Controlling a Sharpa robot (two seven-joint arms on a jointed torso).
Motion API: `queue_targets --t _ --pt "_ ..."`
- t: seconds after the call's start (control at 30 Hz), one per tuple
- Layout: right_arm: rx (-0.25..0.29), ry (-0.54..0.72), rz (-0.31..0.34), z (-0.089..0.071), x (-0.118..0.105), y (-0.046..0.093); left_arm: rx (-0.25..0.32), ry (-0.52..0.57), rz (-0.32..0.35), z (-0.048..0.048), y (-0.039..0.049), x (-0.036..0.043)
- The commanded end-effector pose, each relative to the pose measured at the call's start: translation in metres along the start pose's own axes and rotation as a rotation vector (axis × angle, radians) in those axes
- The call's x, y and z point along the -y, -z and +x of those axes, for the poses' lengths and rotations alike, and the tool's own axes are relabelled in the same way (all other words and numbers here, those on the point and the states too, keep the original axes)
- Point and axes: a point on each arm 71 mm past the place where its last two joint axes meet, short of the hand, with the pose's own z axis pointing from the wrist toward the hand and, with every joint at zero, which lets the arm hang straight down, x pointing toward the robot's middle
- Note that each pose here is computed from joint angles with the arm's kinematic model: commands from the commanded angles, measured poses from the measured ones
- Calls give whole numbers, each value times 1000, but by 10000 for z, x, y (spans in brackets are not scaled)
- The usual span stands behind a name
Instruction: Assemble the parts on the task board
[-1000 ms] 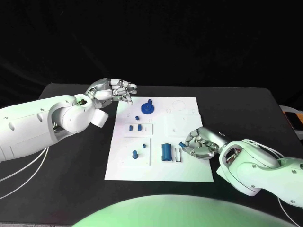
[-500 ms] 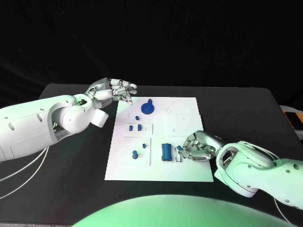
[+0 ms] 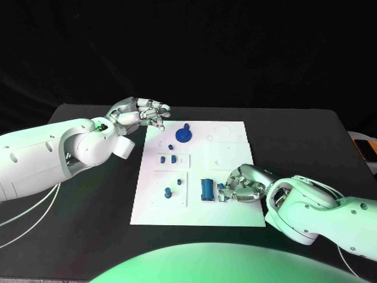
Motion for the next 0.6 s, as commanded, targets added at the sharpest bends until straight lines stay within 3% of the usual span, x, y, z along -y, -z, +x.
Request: queue_targets --t 0.03,0.3,0.6 --pt "-50 22 12 43 11 -9 -16 11 6 23 -2 10" --pt "-65 20 0 85 -34 -61 -49 38 -4 140 -18 9" --pt "-56 13 -13 88 -55 -69 -41 32 -9 109 -11 4"
